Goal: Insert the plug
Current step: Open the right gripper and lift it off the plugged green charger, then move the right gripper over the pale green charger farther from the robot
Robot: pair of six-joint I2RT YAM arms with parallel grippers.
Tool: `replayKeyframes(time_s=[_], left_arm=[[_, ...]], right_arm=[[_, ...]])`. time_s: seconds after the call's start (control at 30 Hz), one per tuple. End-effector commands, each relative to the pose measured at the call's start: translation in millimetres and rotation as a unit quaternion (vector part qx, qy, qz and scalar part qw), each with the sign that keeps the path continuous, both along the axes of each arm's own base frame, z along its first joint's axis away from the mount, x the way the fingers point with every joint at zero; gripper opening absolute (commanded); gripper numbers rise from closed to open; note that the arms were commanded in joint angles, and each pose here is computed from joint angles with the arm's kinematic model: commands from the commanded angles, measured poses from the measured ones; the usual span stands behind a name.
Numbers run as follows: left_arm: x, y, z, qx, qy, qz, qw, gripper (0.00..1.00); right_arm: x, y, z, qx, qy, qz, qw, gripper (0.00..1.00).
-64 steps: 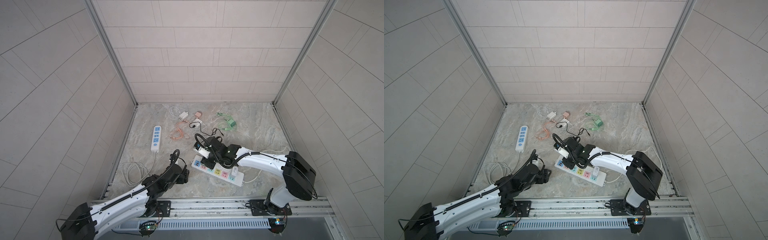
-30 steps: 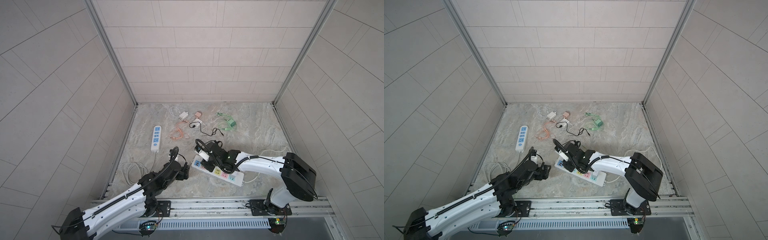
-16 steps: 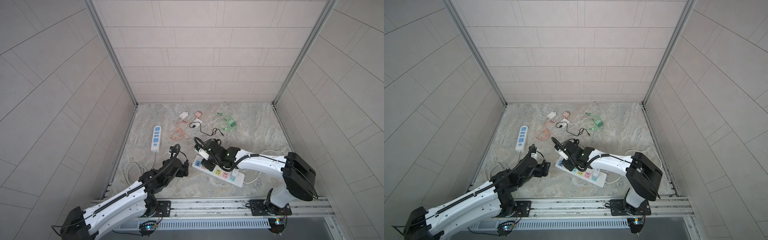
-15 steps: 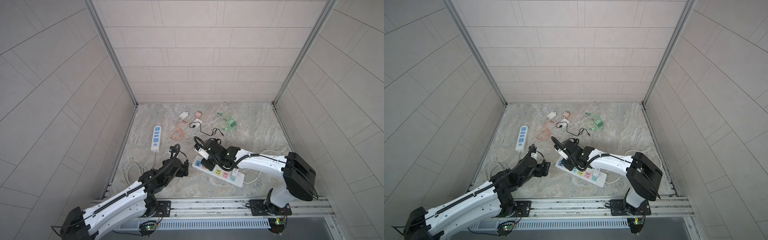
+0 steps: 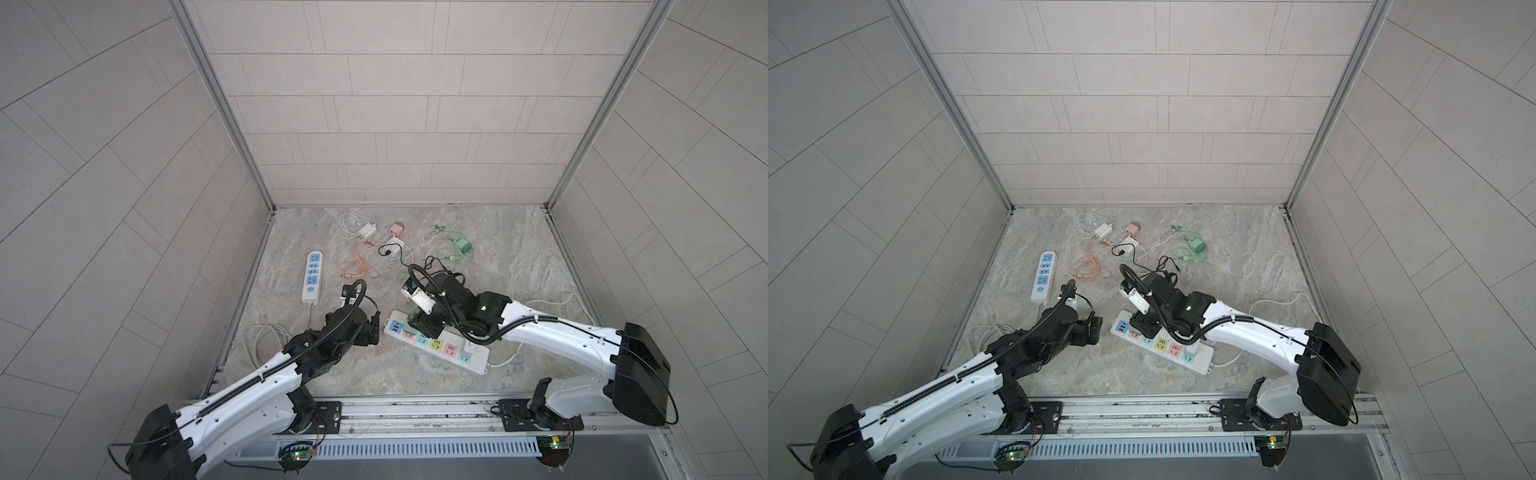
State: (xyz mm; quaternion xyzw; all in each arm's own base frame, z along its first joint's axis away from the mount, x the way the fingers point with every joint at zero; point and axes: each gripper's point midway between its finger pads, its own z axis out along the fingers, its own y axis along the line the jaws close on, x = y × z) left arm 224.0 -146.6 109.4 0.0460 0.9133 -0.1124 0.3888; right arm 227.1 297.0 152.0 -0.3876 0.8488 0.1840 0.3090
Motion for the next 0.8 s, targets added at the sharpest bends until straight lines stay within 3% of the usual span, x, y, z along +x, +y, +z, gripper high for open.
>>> replayKeyframes(time_s=[0.0,0.17,0.27,0.37,0.57,0.77], left_arm=[[13.9,-8.0,22.7,-0.005,-0.026,-0.008,1.0,1.0],[25.6,-14.0,32.9,-0.003,-0.029,-0.014,0.999,1.0],[31.0,-16.2,37.9,-0.002,-0.032,-0.016,0.999,1.0],[35.6,-19.6,41.5,-0.008,-0.034,-0.018,0.999,1.0],[43.7,-21.9,42.5,-0.008,-0.036,-0.018,0.999,1.0],[58.1,-2.4,40.9,-0.024,-0.029,0.01,0.999,1.0]], right_arm=[[-0.8,-14.1,24.1,0.033,-0.015,-0.021,0.999,0.55],[15.1,-49.9,56.2,0.088,-0.031,-0.084,0.992,0.55],[35.8,-83.4,67.7,0.107,-0.037,-0.158,0.981,0.57],[64.7,-121.1,70.9,0.126,-0.027,-0.249,0.96,0.58],[125.8,-189.1,45.8,0.124,0.018,-0.413,0.902,0.57],[177.0,-209.9,26.7,0.088,0.03,-0.454,0.886,0.56]])
